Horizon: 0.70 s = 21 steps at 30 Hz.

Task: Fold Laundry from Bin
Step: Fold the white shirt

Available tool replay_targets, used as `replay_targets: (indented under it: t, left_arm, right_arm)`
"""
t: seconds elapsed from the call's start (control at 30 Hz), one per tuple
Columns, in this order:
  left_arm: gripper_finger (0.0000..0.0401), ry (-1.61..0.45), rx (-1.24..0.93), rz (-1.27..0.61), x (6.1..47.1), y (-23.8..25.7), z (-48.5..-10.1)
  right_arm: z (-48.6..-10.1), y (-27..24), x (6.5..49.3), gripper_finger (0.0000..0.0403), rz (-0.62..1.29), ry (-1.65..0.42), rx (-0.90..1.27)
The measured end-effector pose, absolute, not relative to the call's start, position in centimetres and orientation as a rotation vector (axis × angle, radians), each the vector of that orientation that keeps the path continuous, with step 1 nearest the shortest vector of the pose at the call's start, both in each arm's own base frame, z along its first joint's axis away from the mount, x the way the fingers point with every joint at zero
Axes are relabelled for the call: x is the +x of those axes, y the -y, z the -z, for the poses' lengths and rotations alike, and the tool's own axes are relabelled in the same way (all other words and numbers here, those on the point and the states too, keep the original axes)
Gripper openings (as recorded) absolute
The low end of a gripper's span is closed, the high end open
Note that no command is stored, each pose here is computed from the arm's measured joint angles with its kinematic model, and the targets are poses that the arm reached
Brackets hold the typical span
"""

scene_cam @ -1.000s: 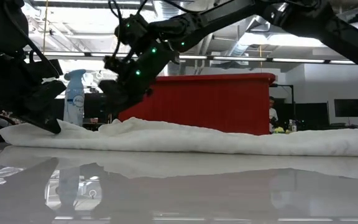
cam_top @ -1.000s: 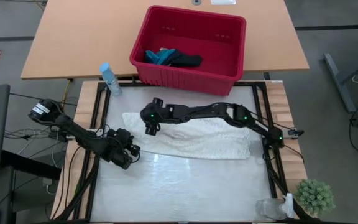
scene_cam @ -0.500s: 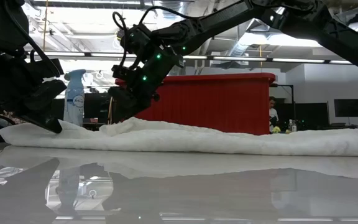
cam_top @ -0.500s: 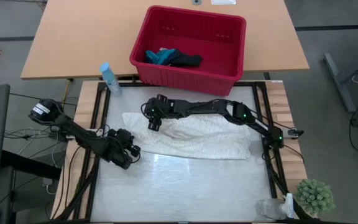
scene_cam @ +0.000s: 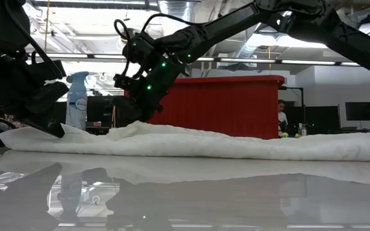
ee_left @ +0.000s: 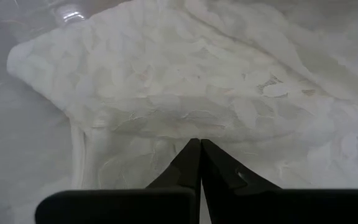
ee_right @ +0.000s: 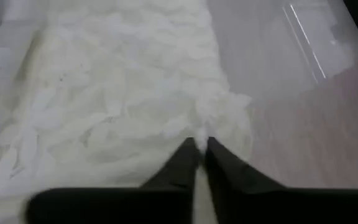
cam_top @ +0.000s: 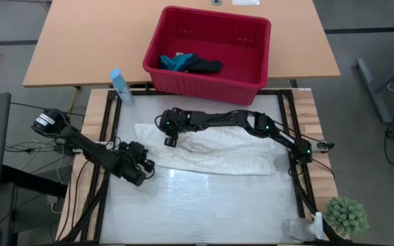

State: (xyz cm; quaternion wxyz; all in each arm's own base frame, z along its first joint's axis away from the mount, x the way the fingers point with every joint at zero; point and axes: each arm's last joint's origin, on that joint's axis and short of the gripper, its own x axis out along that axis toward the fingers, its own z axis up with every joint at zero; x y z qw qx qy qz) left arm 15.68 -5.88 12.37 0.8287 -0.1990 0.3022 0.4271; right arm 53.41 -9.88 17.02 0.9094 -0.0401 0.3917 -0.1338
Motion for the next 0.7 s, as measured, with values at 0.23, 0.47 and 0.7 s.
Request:
replay_targets:
  t: [0.23, 0.47, 0.7]
  left_arm:
    - [0.0000, -0.641, -0.424, -0.907, 15.7, 5.9, -12.4]
    - [0.0000, -0.640, -0.411, -0.905, 15.7, 5.9, -12.4]
    - [0.0000, -0.633, -0.405, -0.908, 15.7, 5.8, -12.4]
  right_arm:
    - [-17.2, 9.6, 53.5, 0.0020, 0.269, -0.804, -0.095]
    - [-17.3, 9.7, 53.3, 0.0014, 0.335, -0.820, -0.124]
    - [-19.4, 9.7, 52.8, 0.0014, 0.366, -0.802, -0.135]
